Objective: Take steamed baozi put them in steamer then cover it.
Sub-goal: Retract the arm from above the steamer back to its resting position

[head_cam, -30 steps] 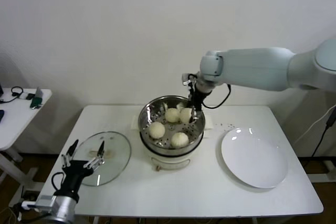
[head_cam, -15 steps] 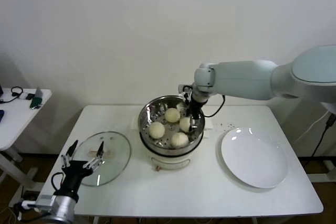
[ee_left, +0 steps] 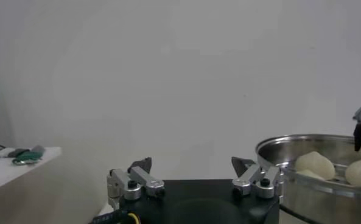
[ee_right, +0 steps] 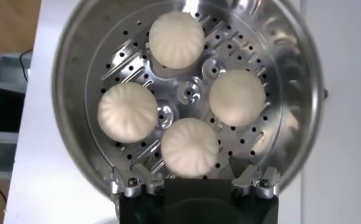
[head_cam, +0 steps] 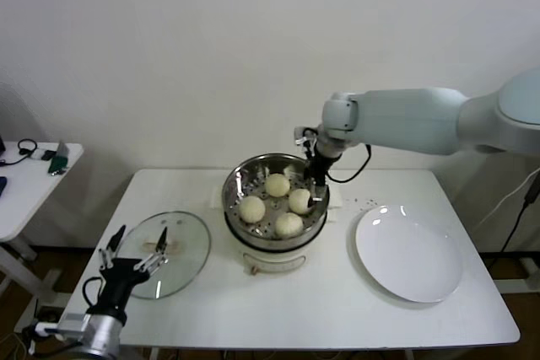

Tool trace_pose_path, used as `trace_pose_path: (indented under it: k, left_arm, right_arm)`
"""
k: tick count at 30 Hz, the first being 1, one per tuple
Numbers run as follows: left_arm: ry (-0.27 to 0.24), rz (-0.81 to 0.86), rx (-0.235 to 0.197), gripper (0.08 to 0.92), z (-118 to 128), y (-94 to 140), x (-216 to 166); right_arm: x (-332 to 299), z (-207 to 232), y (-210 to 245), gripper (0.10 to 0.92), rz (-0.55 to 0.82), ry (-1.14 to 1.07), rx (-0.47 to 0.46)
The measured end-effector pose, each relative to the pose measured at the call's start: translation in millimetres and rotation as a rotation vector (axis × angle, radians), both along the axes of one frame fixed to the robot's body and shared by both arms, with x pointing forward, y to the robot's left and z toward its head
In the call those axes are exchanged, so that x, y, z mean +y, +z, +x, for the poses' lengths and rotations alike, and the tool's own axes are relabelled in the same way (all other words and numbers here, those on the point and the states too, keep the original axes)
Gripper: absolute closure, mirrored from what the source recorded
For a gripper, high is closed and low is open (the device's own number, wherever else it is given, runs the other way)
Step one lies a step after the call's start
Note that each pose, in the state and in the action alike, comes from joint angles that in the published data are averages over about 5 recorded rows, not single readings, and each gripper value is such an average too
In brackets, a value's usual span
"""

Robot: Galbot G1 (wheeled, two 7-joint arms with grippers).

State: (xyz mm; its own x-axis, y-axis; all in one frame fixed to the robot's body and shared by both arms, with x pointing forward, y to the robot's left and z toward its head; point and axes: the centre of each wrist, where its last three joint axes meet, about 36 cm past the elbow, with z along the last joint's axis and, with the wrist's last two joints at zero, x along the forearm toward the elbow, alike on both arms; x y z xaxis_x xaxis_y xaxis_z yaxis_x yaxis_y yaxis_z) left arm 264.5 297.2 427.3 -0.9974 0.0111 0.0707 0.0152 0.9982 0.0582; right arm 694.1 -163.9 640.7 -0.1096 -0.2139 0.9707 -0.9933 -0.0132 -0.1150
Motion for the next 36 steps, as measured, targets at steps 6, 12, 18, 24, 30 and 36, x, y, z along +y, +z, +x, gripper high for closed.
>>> trace_pose_path:
  k: [6,12,18,24,30,36]
  left_arm:
    - [0.005,0.023,-0.007,0.177,1,-1,2]
    - [0.002,0.044,-0.012,0.177,2,-2,2]
    - [-0.003,0.066,-0.019,0.177,3,-2,-1]
    - [-0.006,0.086,-0.027,0.177,1,-4,-7]
    - [0.022,0.149,-0.026,0.177,1,-8,-12]
    - [0.059,0.304,-0.025,0.177,-1,-8,-12]
  right_arm:
    - [-39,-13,11,0.199,0.097,-0.028,-0.083]
    - [-80,-41,-3,0.2,0.254,-0.063,-0.238]
    - [-117,-73,-34,0.2,0.46,-0.145,-0.384]
    - [-151,-108,-71,0.2,0.63,-0.275,-0.519]
    - [-175,-138,-97,0.2,0.732,-0.383,-0.643]
    - [-188,-164,-120,0.2,0.808,-0.482,-0.712]
